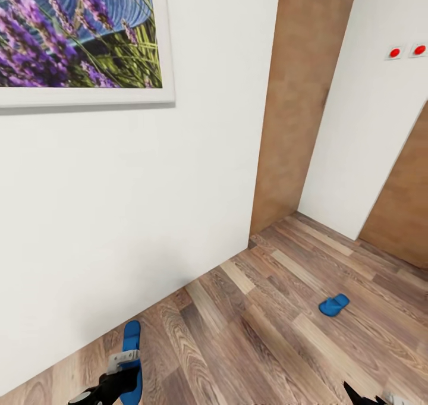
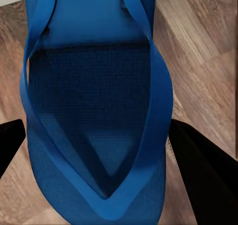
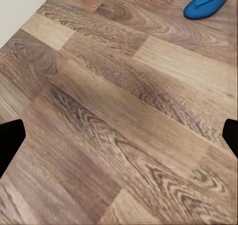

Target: In the bedroom, move the book from the bed onto either nightstand, and place the two sandals side by side next to the bed.

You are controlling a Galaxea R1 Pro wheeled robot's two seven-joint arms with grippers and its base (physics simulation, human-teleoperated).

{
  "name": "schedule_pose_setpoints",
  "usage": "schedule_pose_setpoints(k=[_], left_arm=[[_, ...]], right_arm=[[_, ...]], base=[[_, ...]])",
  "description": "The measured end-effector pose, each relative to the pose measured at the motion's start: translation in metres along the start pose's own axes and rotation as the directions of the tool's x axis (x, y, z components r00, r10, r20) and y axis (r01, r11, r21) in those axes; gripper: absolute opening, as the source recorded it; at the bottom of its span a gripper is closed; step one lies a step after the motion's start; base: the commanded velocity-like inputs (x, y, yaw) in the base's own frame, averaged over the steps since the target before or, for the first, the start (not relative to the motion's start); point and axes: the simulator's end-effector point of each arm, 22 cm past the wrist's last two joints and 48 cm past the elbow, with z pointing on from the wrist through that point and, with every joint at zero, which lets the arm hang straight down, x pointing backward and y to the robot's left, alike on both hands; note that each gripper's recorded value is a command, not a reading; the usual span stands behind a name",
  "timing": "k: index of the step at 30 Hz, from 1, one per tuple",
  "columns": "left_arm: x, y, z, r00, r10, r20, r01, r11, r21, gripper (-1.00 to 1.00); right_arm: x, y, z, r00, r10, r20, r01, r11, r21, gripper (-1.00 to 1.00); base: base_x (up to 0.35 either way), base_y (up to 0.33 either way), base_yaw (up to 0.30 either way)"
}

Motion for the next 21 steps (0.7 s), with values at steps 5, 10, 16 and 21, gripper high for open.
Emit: schedule_pose_setpoints(k=[5, 10, 16, 21], left_arm=[[0.0004, -0.0001, 0.0001, 1.000, 0.000, -0.001, 0.000, 1.000, 0.000, -1.00], [0.0005, 0.0002, 0.0001, 1.000, 0.000, -0.001, 0.000, 1.000, 0.000, -1.00], [0.0005, 0.0001, 0.0001, 1.000, 0.000, -0.001, 0.000, 1.000, 0.000, -1.00], [0.0007, 0.0001, 0.0003, 1.000, 0.000, -0.002, 0.000, 1.000, 0.000, -1.00]], right_arm=[[0.0004, 0.0001, 0.0000, 1.000, 0.000, -0.001, 0.000, 1.000, 0.000, 1.00], [0.0006, 0.0003, 0.0001, 1.000, 0.000, -0.001, 0.000, 1.000, -0.001, 1.00], [0.0005, 0.0001, 0.0000, 1.000, -0.001, -0.001, 0.001, 1.000, 0.000, 1.00], [0.0012, 0.0003, 0.0002, 1.000, 0.000, -0.002, 0.000, 1.000, 0.000, 1.00]], base=[[0.001, 0.000, -0.272], [0.000, 0.000, -0.279], [0.000, 0.000, -0.280], [0.000, 0.000, -0.256]])
